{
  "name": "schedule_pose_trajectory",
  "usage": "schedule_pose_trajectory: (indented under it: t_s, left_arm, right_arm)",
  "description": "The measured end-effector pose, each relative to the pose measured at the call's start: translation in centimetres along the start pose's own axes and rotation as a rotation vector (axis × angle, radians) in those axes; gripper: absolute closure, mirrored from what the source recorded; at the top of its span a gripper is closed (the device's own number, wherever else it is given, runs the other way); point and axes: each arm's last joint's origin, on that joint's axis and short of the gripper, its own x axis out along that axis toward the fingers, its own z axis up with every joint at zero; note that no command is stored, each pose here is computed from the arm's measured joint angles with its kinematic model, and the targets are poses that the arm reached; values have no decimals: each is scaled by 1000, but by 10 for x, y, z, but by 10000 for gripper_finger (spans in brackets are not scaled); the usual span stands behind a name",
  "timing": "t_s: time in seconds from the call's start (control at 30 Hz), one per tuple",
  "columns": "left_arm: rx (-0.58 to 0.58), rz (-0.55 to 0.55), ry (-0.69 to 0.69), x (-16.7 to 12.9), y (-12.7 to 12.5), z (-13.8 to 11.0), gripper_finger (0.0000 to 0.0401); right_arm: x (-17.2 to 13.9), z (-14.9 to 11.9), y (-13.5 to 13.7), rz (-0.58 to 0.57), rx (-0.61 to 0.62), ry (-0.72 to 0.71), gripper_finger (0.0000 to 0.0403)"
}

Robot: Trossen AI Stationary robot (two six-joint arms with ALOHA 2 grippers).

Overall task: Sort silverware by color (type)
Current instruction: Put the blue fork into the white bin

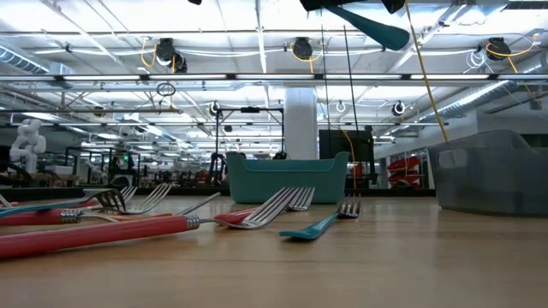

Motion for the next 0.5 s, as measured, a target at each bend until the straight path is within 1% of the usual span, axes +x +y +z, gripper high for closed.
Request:
schedule_pose_trajectory:
  t_s: [0.1,0.17,0.5]
  left_arm:
    - [0,-4,5,0,0,-1,222]
    - [8,-6,21,0,0,-2,236]
    - [14,6,39,0,1,-4,373]
  right_arm:
    - [2,-2,1,-3,-4,3,399]
    - [2,-2,1,-5,-4,3,399]
    - [5,1,-1,-13,6,-7,399]
